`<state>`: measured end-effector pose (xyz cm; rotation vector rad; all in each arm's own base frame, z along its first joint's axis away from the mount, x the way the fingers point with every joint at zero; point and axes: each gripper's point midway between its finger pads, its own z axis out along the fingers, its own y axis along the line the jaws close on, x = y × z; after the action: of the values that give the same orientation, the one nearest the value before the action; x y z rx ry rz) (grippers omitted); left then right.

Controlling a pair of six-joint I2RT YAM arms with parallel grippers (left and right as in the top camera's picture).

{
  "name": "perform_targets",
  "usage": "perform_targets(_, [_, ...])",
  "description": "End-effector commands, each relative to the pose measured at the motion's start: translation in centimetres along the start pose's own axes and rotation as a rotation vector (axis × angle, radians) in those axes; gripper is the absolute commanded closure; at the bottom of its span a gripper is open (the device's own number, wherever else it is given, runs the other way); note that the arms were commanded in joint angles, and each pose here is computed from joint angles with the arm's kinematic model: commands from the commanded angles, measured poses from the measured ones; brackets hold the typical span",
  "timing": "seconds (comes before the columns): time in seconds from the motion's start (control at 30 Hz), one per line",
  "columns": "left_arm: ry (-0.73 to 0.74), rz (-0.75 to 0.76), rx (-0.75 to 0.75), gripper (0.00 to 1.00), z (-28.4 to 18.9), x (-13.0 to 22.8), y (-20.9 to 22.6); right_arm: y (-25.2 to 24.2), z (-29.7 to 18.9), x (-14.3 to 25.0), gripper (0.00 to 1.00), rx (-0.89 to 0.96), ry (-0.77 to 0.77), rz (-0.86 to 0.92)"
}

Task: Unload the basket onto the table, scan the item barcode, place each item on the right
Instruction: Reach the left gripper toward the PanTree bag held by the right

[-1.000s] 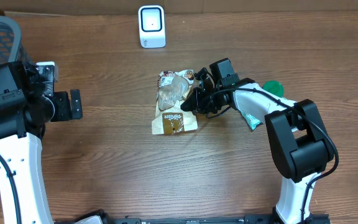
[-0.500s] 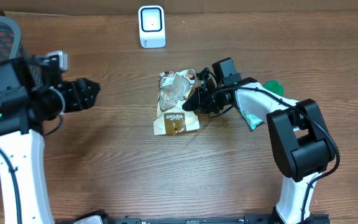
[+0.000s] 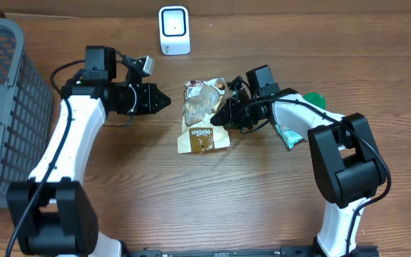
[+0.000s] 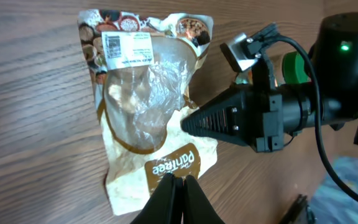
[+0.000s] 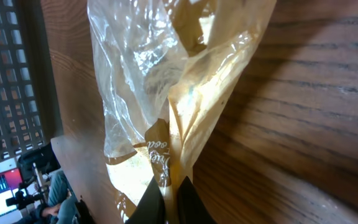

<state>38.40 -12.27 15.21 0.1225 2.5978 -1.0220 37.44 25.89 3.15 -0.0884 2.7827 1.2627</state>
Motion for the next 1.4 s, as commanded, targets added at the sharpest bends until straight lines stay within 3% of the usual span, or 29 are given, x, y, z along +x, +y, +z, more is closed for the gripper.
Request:
perform_targets(0.0, [0.016, -0.033, 0.072, 0.96, 0.6, 0.2, -0.7, -0.1, 1.0, 0.5, 0.96, -0.012, 0.019, 0.019])
perform_targets(0.67, [0.047, 0.037, 0.082, 0.96, 2.3, 1.7, -0.6, 1.5, 2.7, 1.6, 0.96, -0.026, 0.049, 0.004])
perform_targets(1.37, [0.123, -0.035, 0.085, 0.96, 8.4, 3.7, 4.5, 0.7, 2.6, 2.4, 0.96, 0.005, 0.078, 0.038])
